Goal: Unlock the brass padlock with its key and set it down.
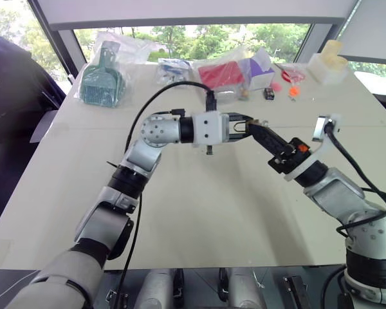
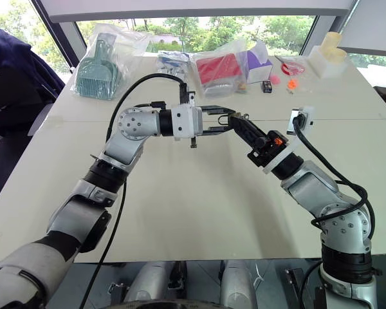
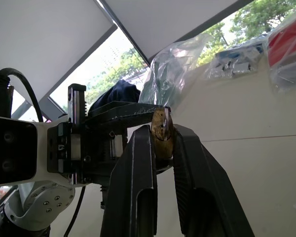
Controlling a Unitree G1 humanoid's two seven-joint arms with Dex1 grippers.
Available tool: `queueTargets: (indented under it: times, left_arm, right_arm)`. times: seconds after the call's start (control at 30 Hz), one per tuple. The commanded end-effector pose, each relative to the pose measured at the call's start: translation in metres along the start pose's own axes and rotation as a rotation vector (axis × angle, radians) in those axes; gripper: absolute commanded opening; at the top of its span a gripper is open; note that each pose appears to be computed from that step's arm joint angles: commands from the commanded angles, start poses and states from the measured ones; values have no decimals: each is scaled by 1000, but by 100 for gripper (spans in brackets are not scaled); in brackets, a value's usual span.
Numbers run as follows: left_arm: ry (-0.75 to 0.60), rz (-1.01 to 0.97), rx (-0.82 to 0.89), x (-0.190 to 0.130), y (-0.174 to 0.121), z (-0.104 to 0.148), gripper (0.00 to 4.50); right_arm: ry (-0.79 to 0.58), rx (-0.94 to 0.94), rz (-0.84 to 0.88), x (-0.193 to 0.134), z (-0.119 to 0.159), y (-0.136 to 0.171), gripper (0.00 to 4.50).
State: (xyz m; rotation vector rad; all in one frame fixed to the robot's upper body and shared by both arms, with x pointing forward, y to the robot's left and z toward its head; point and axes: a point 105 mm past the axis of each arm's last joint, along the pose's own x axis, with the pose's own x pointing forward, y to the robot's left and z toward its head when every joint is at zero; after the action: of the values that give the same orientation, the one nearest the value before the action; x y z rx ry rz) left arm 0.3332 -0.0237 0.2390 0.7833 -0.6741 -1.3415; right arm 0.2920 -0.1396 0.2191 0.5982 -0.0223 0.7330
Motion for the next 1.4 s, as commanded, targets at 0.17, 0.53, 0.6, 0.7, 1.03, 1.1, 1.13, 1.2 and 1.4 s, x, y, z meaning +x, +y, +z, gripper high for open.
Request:
queueTargets:
  times: [0.17, 0.53, 0.6, 0.7, 1.03, 1.1, 1.13, 1.2, 1.4]
  left_arm:
    - [-4, 33, -128, -10, 14, 4, 434]
    - [23, 151, -340, -24, 30, -12, 445]
    - [22, 150, -339, -22, 29, -13, 445]
    - [28, 146, -338, -19, 27, -17, 445]
    - [25, 225, -364, -10, 43, -27, 445]
    - [24, 224, -360, -9, 44, -27, 445]
    - [26, 223, -358, -9, 44, -28, 445]
    - [37, 215, -349, -8, 42, -30, 445]
    - [115, 235, -345, -17, 41, -44, 445]
  right_arm:
    - [-57, -19, -10, -1, 12, 1, 0]
    - [-71, -11, -9, -1, 14, 4, 0]
    - [-71, -10, 1, 2, 14, 7, 0]
    - [-70, -9, 21, 4, 15, 12, 0]
    - [-40, 12, 49, 3, 8, 21, 0]
    - [-39, 14, 41, 2, 6, 19, 0]
    - [-39, 15, 38, 2, 6, 18, 0]
    - [-43, 17, 33, 1, 6, 17, 0]
    - [-50, 18, 24, 0, 7, 14, 0]
